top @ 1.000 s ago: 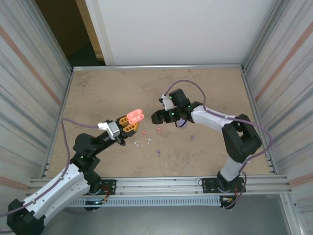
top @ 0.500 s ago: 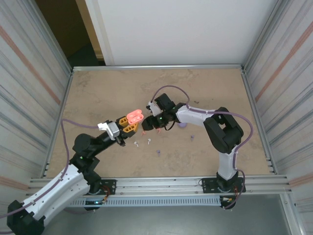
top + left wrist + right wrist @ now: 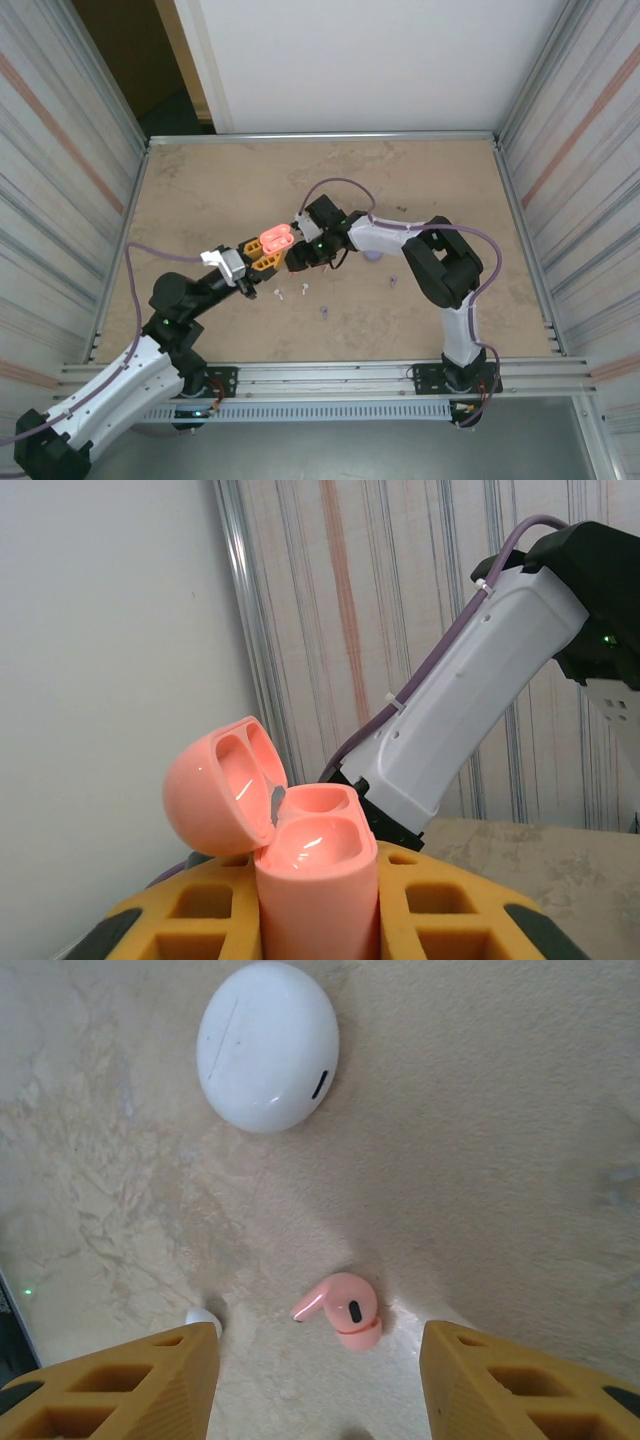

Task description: Insert the wireless bluetooth earbuds into the charging case

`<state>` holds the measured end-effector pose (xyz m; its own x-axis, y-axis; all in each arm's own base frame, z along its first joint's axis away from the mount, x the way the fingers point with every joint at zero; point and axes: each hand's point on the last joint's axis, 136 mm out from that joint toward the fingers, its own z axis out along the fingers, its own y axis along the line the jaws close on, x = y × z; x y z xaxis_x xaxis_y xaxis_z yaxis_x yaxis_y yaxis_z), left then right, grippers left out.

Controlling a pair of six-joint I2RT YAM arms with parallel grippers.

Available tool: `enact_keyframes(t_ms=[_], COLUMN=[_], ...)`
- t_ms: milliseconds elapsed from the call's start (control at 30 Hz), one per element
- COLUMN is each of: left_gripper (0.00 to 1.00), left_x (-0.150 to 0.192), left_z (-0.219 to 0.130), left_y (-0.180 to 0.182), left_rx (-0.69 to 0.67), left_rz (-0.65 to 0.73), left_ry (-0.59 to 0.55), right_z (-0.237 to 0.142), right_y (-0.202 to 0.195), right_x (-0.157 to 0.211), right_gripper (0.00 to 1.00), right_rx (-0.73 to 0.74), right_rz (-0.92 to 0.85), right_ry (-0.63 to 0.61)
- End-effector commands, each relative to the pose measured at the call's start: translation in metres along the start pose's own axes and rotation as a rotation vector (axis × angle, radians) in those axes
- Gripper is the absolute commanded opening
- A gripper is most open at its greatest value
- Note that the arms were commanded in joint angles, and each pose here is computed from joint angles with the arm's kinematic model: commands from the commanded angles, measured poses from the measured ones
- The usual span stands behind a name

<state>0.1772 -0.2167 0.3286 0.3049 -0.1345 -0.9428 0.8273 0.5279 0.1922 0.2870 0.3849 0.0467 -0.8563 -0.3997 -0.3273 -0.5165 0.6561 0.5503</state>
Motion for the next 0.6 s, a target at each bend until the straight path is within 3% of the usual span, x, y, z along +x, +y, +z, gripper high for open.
enact_keyframes(t_ms=[0, 567], left_gripper=[0.0, 0.0], left_x=[-0.003, -0.002], left_z=[-0.002, 0.0], left_y=[0.002, 0.003], left_rx=[-0.015, -0.016], left_rz=[0.025, 0.027], left_ry=[-0.015, -0.009], right_z=[0.006, 0.018], right_y=[-0.003, -0.007], right_x=[0.003, 0.004], right_gripper=[0.54, 0.5], right_rx=[0.046, 0.102], right_rz=[-0.028, -0.047], right_ry=[0.035, 0.081])
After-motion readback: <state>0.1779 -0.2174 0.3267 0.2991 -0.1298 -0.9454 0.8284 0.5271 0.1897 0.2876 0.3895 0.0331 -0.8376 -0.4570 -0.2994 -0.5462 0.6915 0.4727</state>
